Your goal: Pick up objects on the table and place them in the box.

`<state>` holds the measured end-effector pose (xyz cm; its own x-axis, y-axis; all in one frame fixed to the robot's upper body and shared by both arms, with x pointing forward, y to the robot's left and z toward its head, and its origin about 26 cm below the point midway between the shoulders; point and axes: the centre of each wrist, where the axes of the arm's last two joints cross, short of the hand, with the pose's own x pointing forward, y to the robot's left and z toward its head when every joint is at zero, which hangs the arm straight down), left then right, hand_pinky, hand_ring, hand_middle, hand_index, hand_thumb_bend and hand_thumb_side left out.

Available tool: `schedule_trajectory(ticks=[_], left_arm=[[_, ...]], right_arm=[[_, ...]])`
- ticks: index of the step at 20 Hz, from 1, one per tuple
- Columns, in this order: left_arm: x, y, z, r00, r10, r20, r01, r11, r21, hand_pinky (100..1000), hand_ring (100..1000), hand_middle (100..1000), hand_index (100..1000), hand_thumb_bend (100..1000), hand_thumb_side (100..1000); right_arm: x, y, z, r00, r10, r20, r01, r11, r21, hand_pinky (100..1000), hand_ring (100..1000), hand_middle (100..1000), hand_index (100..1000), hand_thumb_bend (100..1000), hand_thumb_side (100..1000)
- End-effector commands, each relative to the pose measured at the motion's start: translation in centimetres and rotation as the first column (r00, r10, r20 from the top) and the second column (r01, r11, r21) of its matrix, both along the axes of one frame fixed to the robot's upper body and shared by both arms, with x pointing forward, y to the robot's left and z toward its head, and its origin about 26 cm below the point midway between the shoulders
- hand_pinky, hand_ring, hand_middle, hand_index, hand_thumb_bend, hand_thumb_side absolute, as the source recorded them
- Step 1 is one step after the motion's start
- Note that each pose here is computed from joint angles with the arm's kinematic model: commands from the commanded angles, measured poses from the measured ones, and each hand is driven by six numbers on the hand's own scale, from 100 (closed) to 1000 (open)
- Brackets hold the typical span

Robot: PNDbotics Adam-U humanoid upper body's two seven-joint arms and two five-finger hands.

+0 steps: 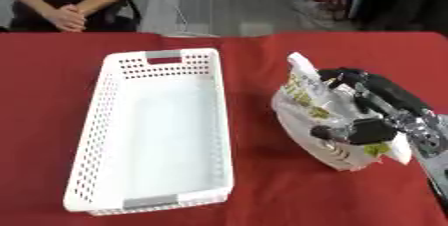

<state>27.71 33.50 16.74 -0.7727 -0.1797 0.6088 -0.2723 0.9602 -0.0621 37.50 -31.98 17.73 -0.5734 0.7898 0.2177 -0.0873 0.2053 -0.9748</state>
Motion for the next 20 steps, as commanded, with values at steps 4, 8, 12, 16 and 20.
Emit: schedule_trajectory(ticks=[4,8,12,16,20], left_arm=[[-0.2,0.0,0.8,1.0,-0.004,0.024,0.003,1.0,0.023,771,768,718,691,291,960],[-0.2,0.1,0.8,1.0,-0.001,0.023,0.0,1.0,0.023,771,768,718,691,291,960],[-0.2,0.1,0.8,1.0,0.0,0.023,0.0,1.0,0.023,771,768,718,691,291,960],[-0.3,0.1,0.8,1.0,0.001,0.023,-0.002,1.0,0.022,771,768,718,690,291,960],[-0.3,0.1,0.8,1.0,0.002,0.023,-0.002,1.0,0.022,771,768,718,690,291,960]], right_arm=[[-0.5,-0.9,2.6,0.997,-0.02,0.074,0.021,1.0,-0.02,427,775,830,964,706,715],[-0.7,-1.2,3.0,0.995,-0.038,0.094,0.039,0.999,-0.01,421,775,830,964,706,722],[-0.8,-1.5,3.3,0.993,-0.051,0.107,0.052,0.999,-0.005,422,775,831,964,705,725],[-0.8,-1.8,3.4,0.992,-0.067,0.111,0.068,0.998,-0.006,425,776,832,964,705,724],[-0.7,-2.3,3.4,0.99,-0.089,0.109,0.091,0.996,-0.007,427,776,832,964,705,722]])
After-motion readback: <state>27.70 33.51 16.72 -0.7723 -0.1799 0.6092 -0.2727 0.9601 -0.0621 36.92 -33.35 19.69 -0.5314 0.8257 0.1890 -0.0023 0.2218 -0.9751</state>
